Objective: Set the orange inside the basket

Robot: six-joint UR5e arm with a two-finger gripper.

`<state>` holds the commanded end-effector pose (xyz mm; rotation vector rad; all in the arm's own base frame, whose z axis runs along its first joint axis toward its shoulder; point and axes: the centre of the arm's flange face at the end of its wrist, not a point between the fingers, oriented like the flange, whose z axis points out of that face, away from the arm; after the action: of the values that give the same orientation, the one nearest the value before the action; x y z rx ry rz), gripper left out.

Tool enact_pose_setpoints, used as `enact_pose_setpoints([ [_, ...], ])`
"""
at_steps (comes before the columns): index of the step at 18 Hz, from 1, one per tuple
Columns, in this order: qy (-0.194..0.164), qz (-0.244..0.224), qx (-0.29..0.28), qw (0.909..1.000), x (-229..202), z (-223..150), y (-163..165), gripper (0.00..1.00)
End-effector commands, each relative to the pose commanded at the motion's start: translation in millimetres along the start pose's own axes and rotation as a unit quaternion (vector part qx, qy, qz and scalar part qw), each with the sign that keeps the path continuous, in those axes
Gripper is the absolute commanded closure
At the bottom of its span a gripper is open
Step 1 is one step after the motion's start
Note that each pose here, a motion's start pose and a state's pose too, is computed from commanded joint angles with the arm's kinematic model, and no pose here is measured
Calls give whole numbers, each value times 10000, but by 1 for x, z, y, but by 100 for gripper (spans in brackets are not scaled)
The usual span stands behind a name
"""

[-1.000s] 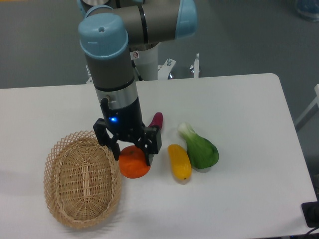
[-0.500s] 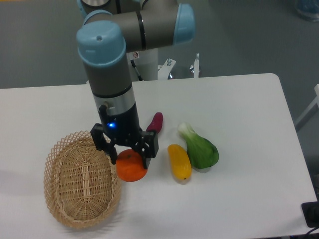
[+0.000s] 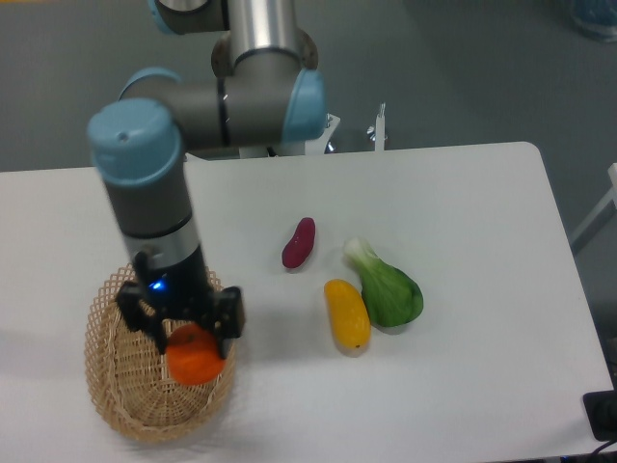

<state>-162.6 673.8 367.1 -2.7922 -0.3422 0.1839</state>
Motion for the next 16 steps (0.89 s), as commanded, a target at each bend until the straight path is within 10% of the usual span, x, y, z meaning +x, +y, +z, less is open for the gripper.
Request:
enact_pose_setpoints([
  [16, 155, 27, -682, 9975, 37, 99, 13, 17],
])
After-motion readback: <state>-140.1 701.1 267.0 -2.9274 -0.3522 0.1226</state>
